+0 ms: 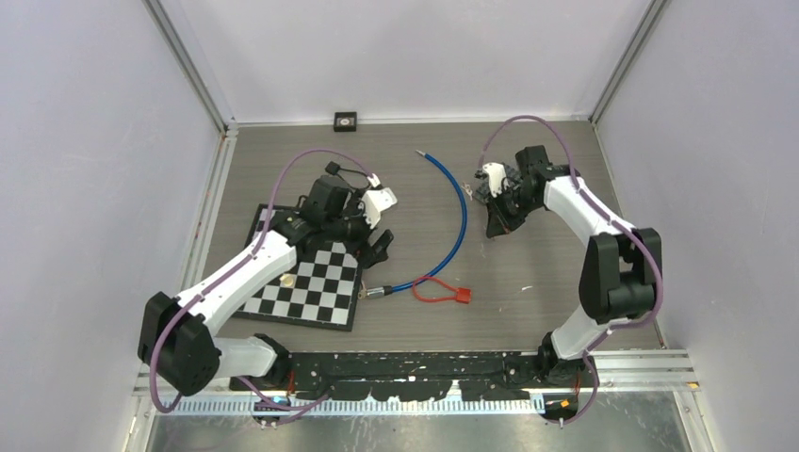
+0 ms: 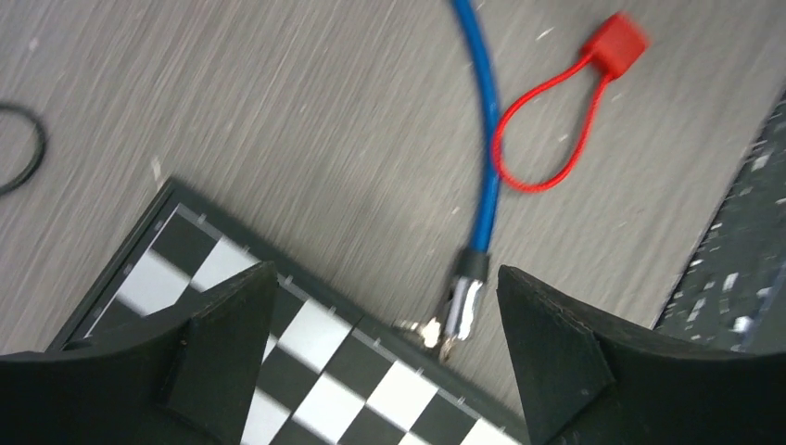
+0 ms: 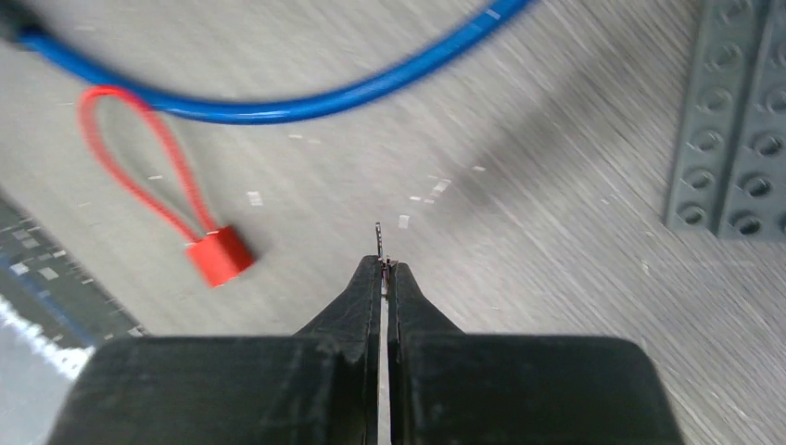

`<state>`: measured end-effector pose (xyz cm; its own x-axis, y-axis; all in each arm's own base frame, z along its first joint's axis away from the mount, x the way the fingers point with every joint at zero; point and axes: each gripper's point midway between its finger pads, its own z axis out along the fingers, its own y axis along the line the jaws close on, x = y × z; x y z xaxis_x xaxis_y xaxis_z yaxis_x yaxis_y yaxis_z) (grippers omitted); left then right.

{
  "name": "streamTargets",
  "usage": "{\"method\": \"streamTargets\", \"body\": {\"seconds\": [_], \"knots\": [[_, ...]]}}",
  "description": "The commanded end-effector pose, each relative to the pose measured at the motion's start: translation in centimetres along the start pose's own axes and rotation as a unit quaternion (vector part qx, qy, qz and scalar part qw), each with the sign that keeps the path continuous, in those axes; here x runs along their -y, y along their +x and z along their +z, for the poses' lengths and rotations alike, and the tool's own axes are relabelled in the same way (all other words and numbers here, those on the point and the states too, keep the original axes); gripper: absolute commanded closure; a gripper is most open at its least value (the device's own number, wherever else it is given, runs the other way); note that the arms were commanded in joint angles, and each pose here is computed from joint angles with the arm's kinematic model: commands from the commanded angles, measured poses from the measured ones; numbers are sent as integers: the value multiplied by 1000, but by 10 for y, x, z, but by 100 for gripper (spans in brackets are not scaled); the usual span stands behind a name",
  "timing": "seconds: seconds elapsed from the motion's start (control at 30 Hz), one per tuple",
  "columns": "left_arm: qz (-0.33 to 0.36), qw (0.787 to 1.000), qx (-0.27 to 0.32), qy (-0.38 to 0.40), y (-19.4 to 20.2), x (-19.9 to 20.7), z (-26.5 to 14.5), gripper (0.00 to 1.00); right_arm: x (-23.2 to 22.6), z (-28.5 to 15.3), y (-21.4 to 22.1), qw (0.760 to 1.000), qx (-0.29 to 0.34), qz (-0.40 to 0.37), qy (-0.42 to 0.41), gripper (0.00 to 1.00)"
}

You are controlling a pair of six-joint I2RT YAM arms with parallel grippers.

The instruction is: Unlock with the key

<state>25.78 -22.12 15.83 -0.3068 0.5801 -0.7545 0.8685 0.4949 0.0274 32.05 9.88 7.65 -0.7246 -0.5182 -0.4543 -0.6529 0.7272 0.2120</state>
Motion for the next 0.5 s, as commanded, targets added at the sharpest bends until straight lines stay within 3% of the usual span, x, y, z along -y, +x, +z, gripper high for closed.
{"method": "streamTargets", "body": {"seconds": [0.0, 0.13, 0.23, 0.47], "knots": [[-6, 984, 131, 119, -77, 31, 0, 12, -76, -46, -41, 984, 95, -69, -132, 100], [-24, 959, 196, 202, -122, 51, -11, 18, -125, -57, -57, 968, 108, -125, -188, 100], [-45, 947, 209, 238, -146, 57, -16, 19, -156, -58, -66, 958, 103, -161, -216, 100], [-67, 939, 208, 264, -148, 63, -14, 18, -195, -59, -78, 940, 106, -184, -268, 100]]}}
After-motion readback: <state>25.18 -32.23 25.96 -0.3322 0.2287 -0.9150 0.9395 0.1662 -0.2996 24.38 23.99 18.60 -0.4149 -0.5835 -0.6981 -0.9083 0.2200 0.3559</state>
